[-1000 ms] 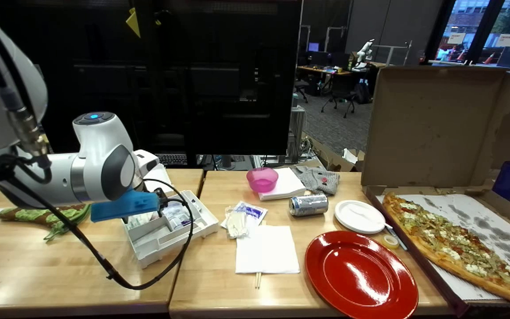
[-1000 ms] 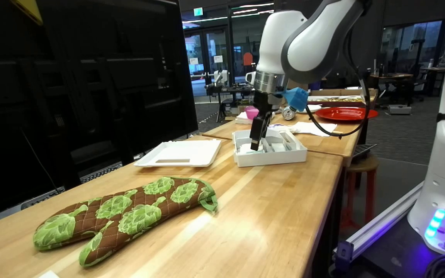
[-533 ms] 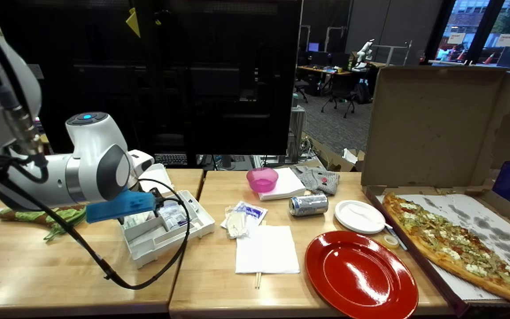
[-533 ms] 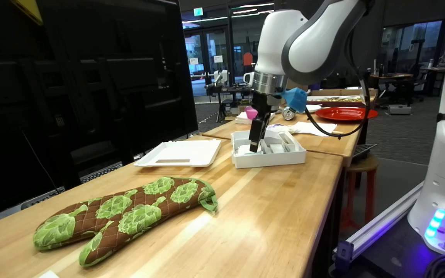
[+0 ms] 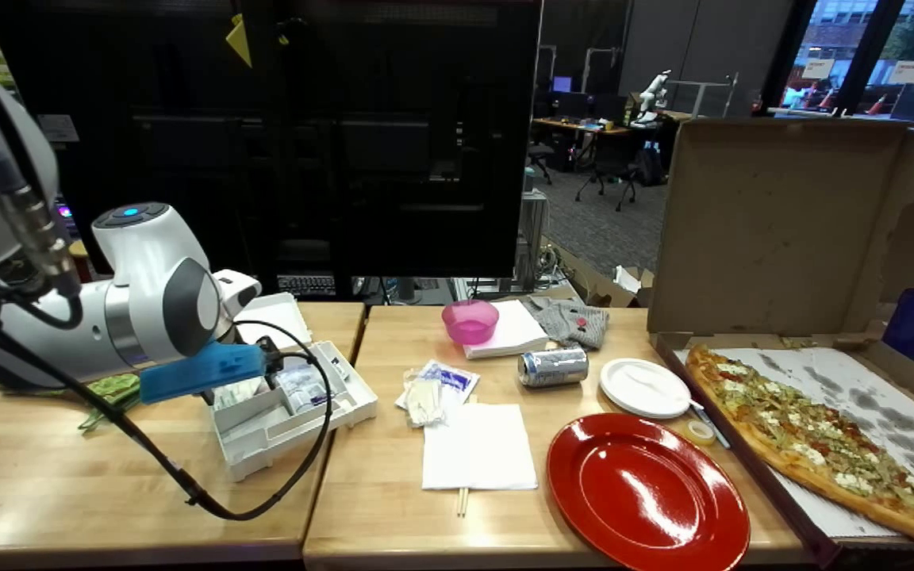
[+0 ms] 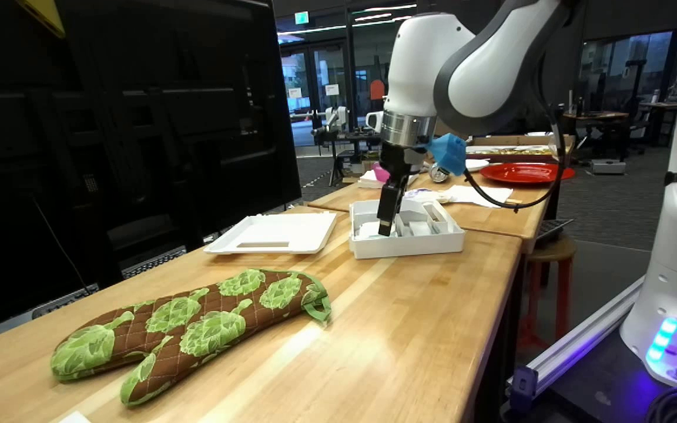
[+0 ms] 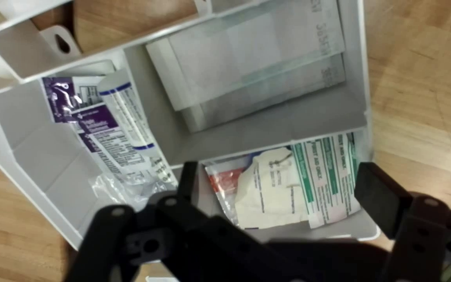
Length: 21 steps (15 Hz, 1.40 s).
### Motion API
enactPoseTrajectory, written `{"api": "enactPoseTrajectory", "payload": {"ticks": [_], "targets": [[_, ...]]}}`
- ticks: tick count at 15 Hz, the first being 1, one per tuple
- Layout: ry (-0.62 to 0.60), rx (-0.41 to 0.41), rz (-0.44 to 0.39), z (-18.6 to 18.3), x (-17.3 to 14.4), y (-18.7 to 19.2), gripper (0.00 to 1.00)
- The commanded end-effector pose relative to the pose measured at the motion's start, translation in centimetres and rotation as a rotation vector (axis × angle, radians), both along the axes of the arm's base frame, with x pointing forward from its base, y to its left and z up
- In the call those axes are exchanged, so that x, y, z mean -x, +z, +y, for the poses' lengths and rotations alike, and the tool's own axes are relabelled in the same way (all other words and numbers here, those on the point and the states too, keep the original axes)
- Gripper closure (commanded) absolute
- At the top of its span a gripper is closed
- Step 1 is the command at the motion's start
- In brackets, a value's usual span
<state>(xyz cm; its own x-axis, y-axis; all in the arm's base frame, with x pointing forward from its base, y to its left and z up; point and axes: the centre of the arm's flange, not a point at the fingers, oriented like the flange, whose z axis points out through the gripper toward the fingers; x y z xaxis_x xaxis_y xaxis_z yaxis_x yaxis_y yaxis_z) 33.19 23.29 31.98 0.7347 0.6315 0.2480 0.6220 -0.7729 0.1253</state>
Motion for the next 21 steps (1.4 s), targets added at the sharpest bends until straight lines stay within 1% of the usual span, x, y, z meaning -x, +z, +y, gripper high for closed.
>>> {"api": "enactPoseTrajectory", "payload": {"ticks": [1, 4, 8, 19, 21], "targets": [[-0.011, 0.033, -0.02, 0.7, 1.1, 0.5, 0.0], [-0.011, 0.051, -0.03, 1.1, 1.5, 0.6, 0.0], [-0.007, 0.056, -0.028, 1.5, 1.7, 0.5, 0.0], [-0.007, 0.03, 0.003, 0.7, 0.1, -0.3, 0.0], [-0.008, 0.031, -0.001, 0.8, 0.2, 0.0, 0.0]]}}
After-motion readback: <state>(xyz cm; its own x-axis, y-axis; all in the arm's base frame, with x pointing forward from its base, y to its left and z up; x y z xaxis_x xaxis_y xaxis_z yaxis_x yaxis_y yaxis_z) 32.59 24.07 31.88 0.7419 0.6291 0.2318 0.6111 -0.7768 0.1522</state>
